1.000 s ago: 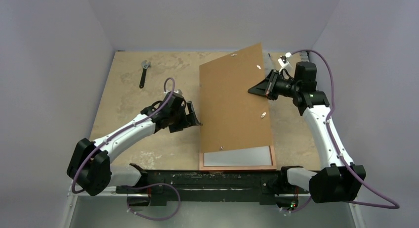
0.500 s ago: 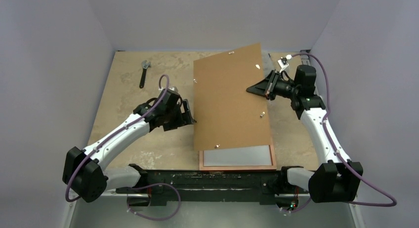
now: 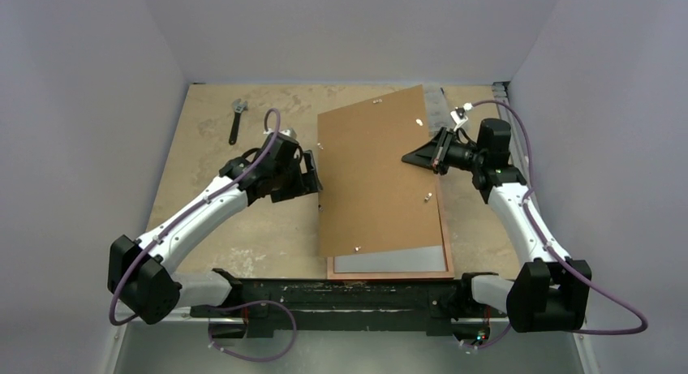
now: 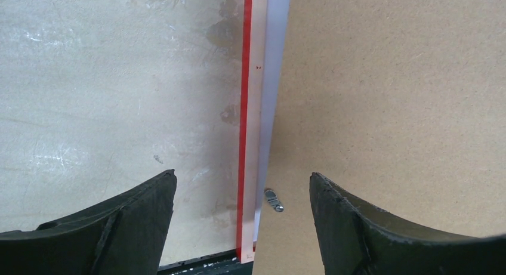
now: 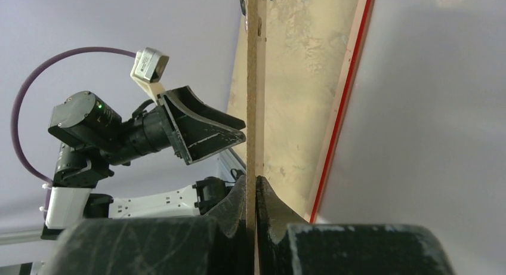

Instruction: Put the photo into the frame

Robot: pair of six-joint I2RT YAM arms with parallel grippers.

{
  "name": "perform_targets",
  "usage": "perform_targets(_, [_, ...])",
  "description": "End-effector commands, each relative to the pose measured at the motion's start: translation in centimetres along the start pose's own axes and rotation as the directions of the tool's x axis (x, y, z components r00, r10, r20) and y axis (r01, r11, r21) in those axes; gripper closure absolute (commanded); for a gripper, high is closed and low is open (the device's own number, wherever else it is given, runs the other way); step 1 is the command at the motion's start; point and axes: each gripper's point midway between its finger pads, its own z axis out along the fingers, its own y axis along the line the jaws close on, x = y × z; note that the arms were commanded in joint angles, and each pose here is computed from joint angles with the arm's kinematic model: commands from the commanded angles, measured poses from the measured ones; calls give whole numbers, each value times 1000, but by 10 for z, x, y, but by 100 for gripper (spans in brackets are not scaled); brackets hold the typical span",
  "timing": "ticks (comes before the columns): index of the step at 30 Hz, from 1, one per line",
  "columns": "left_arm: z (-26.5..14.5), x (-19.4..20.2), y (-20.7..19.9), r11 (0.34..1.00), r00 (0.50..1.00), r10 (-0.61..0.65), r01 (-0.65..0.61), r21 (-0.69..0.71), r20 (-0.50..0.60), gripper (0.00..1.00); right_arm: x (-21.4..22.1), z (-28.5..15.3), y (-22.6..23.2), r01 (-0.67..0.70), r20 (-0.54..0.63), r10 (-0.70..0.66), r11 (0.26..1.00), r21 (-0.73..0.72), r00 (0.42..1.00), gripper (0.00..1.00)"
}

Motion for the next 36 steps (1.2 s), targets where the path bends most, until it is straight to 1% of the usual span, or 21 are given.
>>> perform_targets(1, [-2, -7, -7, 999, 999, 38, -38, 1, 13, 21, -1, -4, 26, 76, -2, -76, 992, -105, 997, 100])
perform_targets(6, [-7, -12, -2, 999, 999, 39, -38, -21, 36, 21, -1, -2, 25, 55, -8, -56, 989, -139, 998, 100])
perform_targets(12, [-26, -24, 5, 1000, 996, 8, -8, -3, 90, 21, -2, -4, 20, 31, -9, -32, 988, -154, 999, 100])
perform_targets(16, [-40, -29, 19, 1000, 992, -10, 13, -23, 125, 21, 0, -5, 21, 25, -19, -29, 985, -169, 999, 100])
perform_targets(17, [-41, -28, 23, 999, 992, -18, 21, -29, 126, 21, -7, -9, 17, 19, 1, -19, 987, -162, 1000, 100])
perform_targets(20, [-42, -26, 37, 998, 991, -45, 50, -38, 129, 21, -7, -9, 12, 5, 6, -4, 987, -162, 1000, 100])
perform_targets(24, [-29, -15, 48, 997, 994, -73, 76, -29, 83, 22, -6, -9, 2, -5, 7, 6, 990, -142, 1000, 100])
perform_targets(30, [1, 5, 55, 996, 996, -92, 92, -20, 2, 30, -1, -12, -16, -24, 3, 25, 996, -86, 1000, 100])
perform_targets(33, [17, 11, 56, 996, 995, -90, 89, -21, -40, 33, 2, -15, -27, -13, -2, 13, 1000, -18, 1000, 100])
perform_targets(36, [34, 15, 51, 996, 993, -89, 90, 9, -74, 34, 4, -20, -29, -6, 2, 6, 1000, 14, 1000, 100])
